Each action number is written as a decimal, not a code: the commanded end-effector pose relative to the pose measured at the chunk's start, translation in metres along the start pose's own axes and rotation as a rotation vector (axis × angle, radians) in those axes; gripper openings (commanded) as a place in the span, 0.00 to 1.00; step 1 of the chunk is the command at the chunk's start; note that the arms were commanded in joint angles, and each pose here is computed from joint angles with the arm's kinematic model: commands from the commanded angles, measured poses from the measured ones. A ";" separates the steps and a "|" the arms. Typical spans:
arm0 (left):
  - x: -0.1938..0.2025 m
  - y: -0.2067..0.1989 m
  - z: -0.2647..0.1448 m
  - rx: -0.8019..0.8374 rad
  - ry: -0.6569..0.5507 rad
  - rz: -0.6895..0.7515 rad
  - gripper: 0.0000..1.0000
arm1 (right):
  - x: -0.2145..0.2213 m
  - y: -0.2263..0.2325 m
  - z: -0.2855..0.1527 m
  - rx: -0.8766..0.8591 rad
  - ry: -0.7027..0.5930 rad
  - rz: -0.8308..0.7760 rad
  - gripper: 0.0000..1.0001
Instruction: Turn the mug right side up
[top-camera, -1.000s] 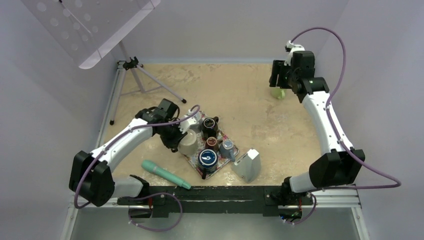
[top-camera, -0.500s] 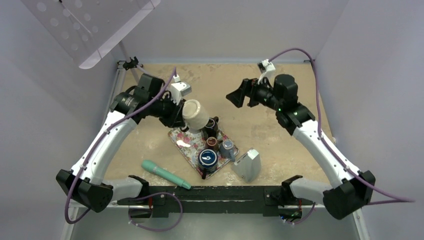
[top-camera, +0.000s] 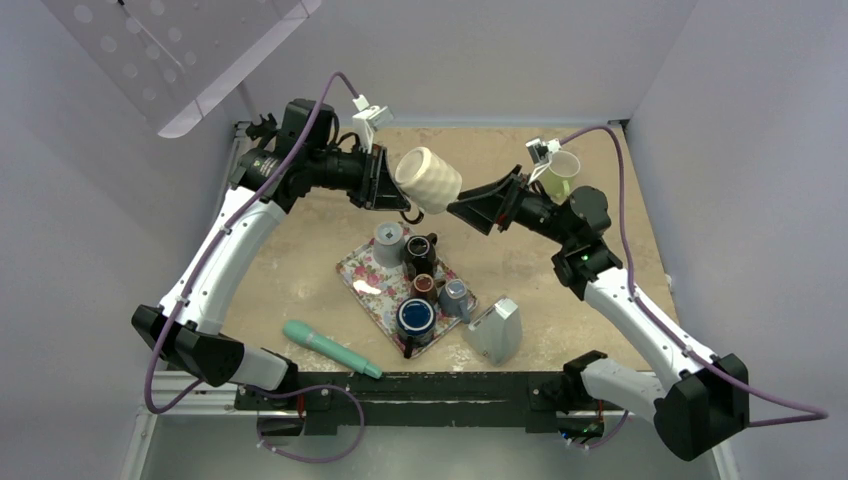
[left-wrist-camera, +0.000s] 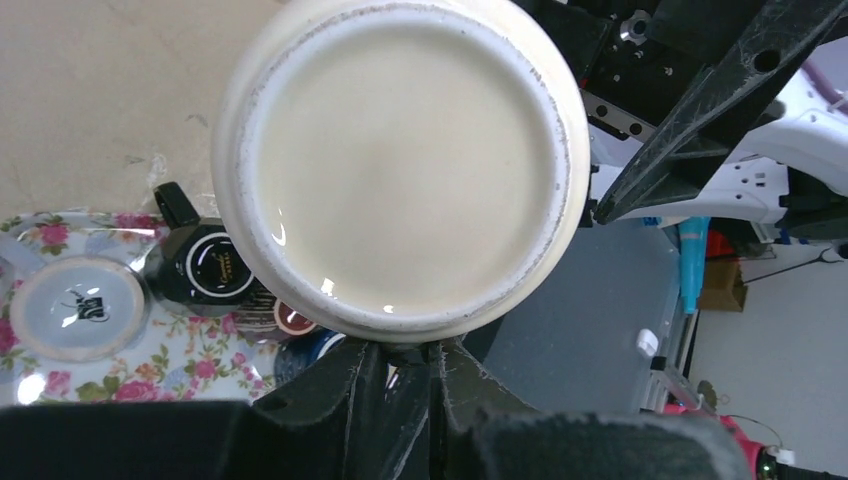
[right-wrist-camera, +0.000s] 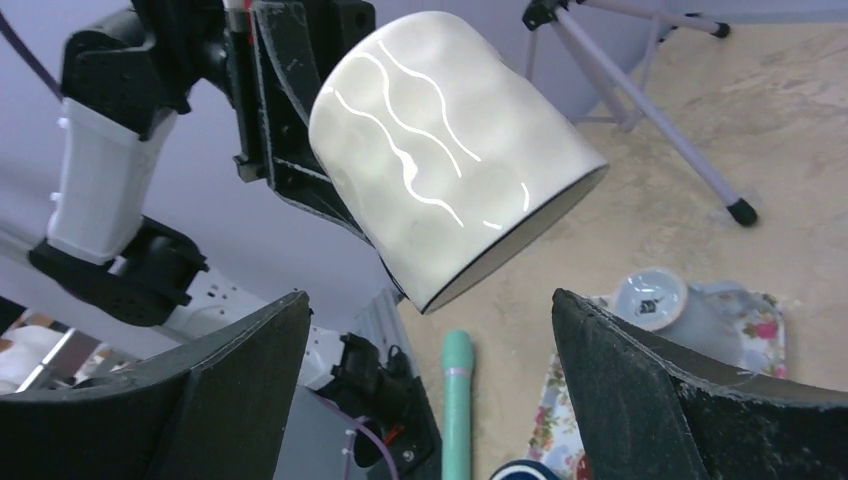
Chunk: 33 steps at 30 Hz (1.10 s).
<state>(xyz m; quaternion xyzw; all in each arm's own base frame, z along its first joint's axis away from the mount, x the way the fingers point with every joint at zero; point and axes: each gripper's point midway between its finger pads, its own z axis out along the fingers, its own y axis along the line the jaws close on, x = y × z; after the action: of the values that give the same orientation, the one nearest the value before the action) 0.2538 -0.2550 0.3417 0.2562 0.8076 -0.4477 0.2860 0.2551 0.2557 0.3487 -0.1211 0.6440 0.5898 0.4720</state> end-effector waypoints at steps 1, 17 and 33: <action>-0.029 -0.042 -0.009 0.144 -0.097 0.065 0.00 | -0.024 0.046 0.003 -0.205 -0.084 0.025 0.93; 0.001 0.008 -0.007 -0.083 -0.001 0.138 0.87 | -0.097 0.015 0.031 0.068 -0.149 -0.118 0.00; 0.050 0.106 -0.027 -0.460 0.243 0.404 1.00 | -0.090 -0.263 0.011 1.098 0.546 -0.422 0.00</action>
<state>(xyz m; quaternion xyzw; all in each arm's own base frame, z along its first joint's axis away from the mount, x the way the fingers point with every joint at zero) 0.2837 -0.1879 0.2651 0.3564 0.8569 -0.1928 0.3185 0.4961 0.1839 0.2866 -0.0783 0.8742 0.1265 0.4622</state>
